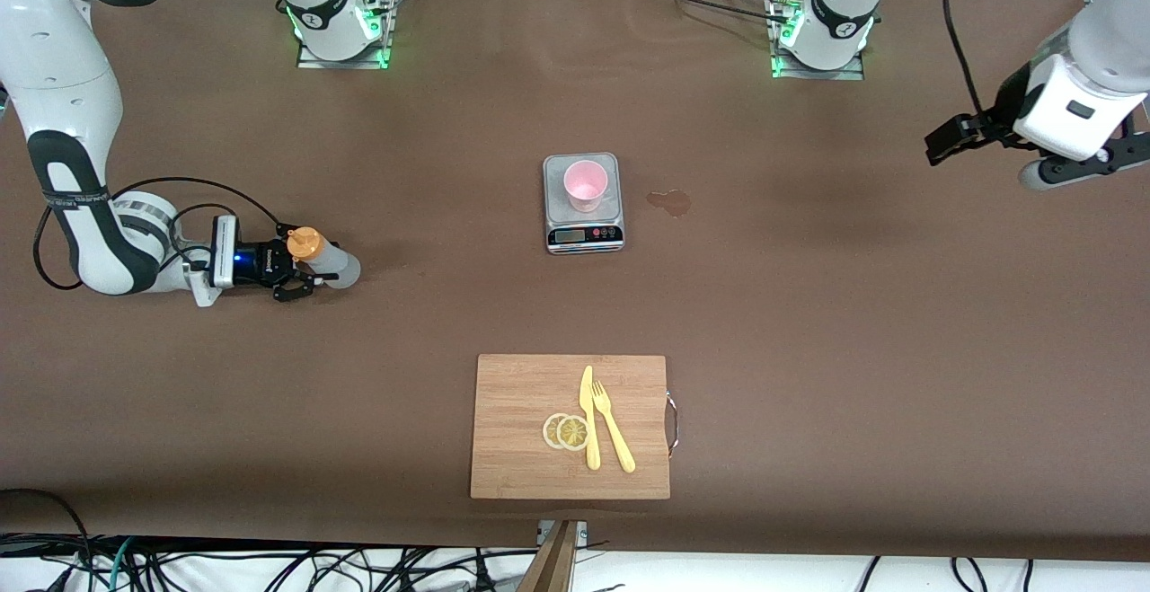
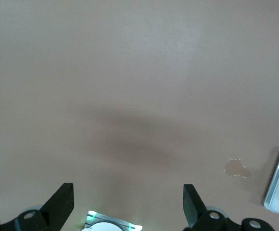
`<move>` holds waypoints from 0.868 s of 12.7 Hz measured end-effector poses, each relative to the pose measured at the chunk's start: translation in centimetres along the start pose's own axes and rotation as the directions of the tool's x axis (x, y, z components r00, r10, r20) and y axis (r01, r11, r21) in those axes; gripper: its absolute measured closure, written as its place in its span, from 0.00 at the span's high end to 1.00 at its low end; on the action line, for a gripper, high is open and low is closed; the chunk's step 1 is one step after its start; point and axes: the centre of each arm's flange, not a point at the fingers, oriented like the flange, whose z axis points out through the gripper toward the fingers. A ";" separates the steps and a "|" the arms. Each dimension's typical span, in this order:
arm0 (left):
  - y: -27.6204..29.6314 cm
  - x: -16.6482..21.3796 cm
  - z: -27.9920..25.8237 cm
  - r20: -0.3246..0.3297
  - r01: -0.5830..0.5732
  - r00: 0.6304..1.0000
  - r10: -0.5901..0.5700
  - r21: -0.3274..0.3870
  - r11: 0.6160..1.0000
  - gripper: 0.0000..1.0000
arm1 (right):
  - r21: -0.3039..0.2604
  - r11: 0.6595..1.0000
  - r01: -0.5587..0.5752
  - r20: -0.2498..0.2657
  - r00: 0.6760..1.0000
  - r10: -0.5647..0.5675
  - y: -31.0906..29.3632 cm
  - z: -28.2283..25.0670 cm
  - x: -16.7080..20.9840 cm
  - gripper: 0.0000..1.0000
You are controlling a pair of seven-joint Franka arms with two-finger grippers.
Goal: Add sauce to pink cup with both arms
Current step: 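Lift the squeeze bottle with the right gripper toward the scale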
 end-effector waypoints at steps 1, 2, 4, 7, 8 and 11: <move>-0.6 0.2 0.1 0.004 -0.001 1.000 0.001 -0.001 1.000 1.00 | -0.001 1.000 0.003 0.003 1.000 -0.003 0.1 -0.1 0.1 0.53; -0.7 0.4 0.2 0.005 -0.002 1.000 0.002 -0.002 1.000 1.00 | -0.004 1.000 0.007 0.007 1.000 -0.007 0.3 -0.2 0.2 0.51; -0.7 0.7 0.4 -0.002 -0.002 1.000 0.002 -0.004 1.000 1.00 | -0.008 1.000 0.016 0.018 1.000 -0.016 1.0 -0.5 0.7 0.41; -1.0 0.8 0.5 -0.005 0.004 1.000 -0.004 -0.007 1.000 1.00 | -0.006 1.000 0.012 0.048 0.999 -0.012 2.7 -0.8 3.5 0.41; -1.0 0.9 0.5 -0.005 0.006 1.000 -0.006 -0.007 1.000 1.00 | -0.007 1.000 0.002 0.066 0.998 -0.002 3.3 -1.0 5.0 0.41; -1.1 0.9 0.5 -0.005 0.006 1.000 -0.006 -0.007 1.000 1.00 | -0.014 1.000 -0.013 0.131 0.991 0.015 5.0 -0.6 10.0 0.41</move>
